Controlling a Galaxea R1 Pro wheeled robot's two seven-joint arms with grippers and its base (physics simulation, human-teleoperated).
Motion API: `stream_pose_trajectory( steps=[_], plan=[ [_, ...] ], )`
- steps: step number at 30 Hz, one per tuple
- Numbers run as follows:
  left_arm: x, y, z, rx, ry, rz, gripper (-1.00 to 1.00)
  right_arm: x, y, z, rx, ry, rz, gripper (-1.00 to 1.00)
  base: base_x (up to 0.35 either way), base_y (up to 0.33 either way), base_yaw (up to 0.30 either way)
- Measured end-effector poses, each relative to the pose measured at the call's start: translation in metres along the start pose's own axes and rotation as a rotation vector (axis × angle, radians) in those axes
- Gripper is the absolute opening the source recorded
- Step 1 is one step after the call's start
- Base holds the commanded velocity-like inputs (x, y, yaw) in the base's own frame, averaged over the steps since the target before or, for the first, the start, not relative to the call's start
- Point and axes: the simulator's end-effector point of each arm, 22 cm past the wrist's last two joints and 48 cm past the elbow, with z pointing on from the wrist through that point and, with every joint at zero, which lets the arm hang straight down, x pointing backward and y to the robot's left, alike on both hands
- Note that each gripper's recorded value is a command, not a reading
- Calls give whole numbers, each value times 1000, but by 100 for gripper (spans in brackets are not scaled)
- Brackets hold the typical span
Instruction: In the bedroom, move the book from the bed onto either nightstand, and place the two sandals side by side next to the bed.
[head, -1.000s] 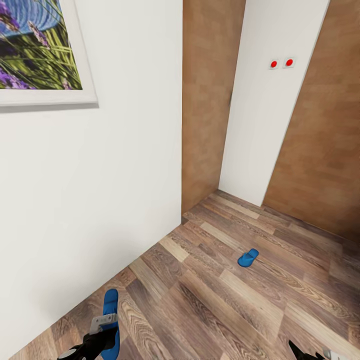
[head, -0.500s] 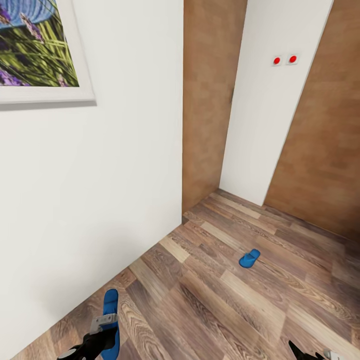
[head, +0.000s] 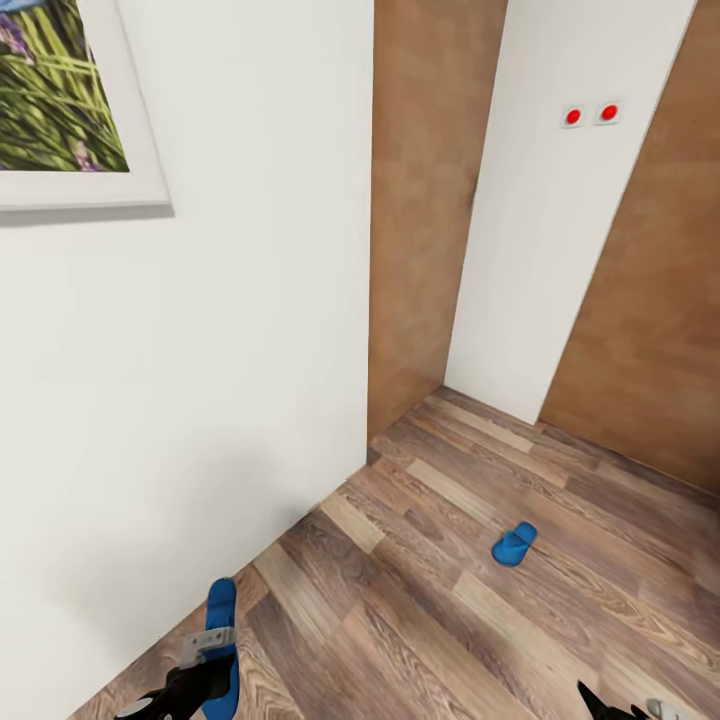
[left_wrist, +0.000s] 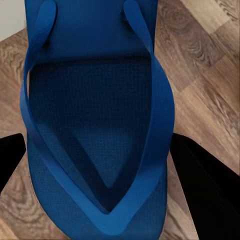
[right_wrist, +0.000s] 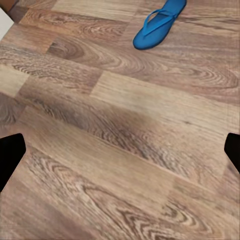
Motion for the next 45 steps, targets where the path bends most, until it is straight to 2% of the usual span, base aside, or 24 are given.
stream_pose_trajectory(
  steps=[8,26,39,45],
  plan=[
    [0,0,0,0,0,0,-100,0,0,0,0,0,0,100,47,0,-85],
    [0,0,0,0,0,0,-100,0,0,0,0,1,-1,100,2,0,-276],
    [0,0,0,1,1,0,-100,0,0,0,0,0,0,100,190,147,-254],
    [1,0,0,0,2,0,-100,0,0,0,1,1,0,100,58,38,-108]
  ],
)
